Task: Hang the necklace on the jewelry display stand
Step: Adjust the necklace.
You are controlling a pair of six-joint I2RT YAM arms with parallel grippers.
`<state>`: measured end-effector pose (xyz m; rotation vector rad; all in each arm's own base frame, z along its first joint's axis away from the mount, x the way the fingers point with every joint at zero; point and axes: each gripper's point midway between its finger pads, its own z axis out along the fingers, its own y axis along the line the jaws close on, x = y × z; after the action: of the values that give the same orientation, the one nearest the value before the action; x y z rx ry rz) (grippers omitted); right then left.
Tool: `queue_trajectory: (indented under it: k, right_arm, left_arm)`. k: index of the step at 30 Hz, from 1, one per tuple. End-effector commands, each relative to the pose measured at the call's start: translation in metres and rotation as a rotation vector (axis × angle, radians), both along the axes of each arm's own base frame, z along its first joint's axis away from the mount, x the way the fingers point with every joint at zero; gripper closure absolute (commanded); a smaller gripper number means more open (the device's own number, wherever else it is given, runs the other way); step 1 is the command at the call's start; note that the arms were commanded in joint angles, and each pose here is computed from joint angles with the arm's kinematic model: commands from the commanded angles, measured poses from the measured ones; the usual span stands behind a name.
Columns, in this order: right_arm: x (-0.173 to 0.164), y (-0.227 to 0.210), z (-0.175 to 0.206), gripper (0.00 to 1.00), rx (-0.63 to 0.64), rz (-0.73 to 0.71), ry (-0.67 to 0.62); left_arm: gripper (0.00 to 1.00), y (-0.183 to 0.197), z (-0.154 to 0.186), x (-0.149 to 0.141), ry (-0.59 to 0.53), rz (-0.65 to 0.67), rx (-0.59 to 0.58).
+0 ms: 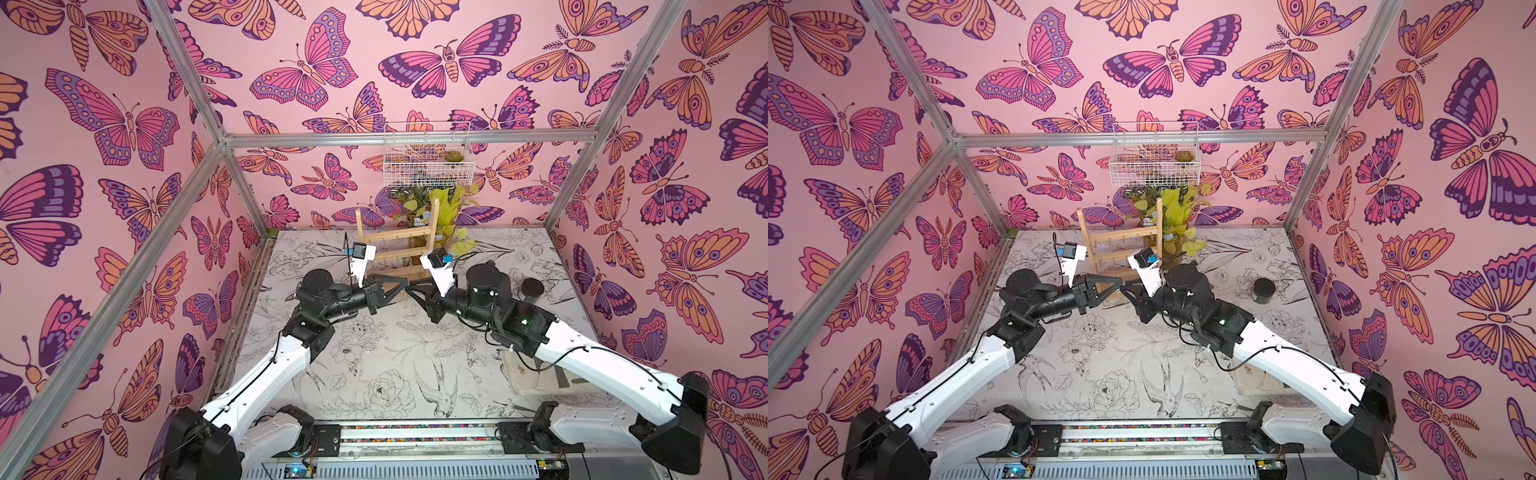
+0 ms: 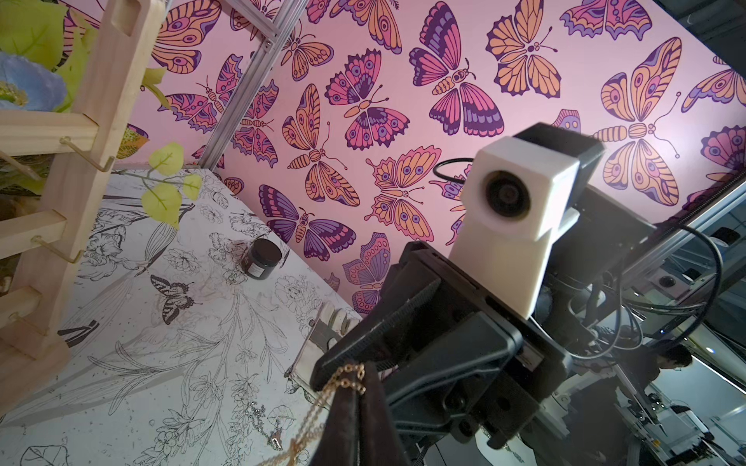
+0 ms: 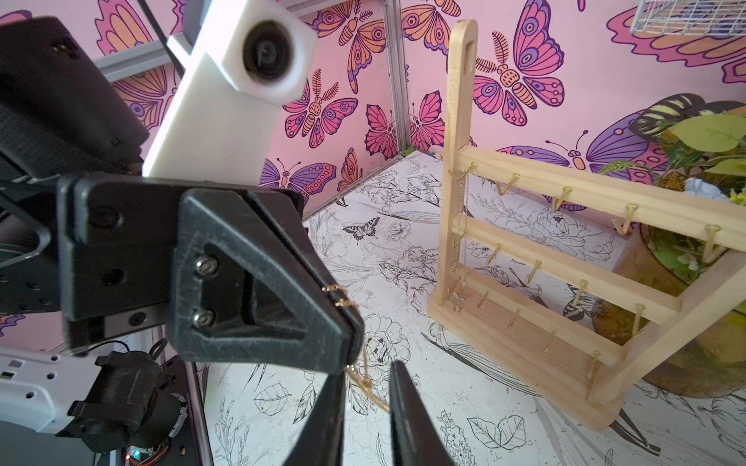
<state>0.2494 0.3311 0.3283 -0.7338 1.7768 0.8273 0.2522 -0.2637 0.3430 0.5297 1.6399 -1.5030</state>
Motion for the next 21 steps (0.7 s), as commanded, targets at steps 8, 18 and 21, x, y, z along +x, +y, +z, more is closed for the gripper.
queue_trajectory:
  k: [8, 18, 21]
  right_arm:
    - [0.0050, 0.0020, 0.0050, 0.78, 0.007, -0.014, -0.029]
    - [0.0064, 0.0087, 0.0027, 0.74, 0.032, -0.001, -0.021]
    - [0.0065, 0.0106, 0.0035, 0.74, 0.041, 0.005, -0.022]
  left_arm:
    - [1.00, 0.0034, 0.0126, -0.0013, -0.037, 0.001, -0.027]
    - [1.00, 0.0041, 0.0151, -0.0006, -0.033, 0.005, -0.037]
    - [1.00, 0.0046, 0.0149, -0.0004, -0.032, 0.010, -0.038]
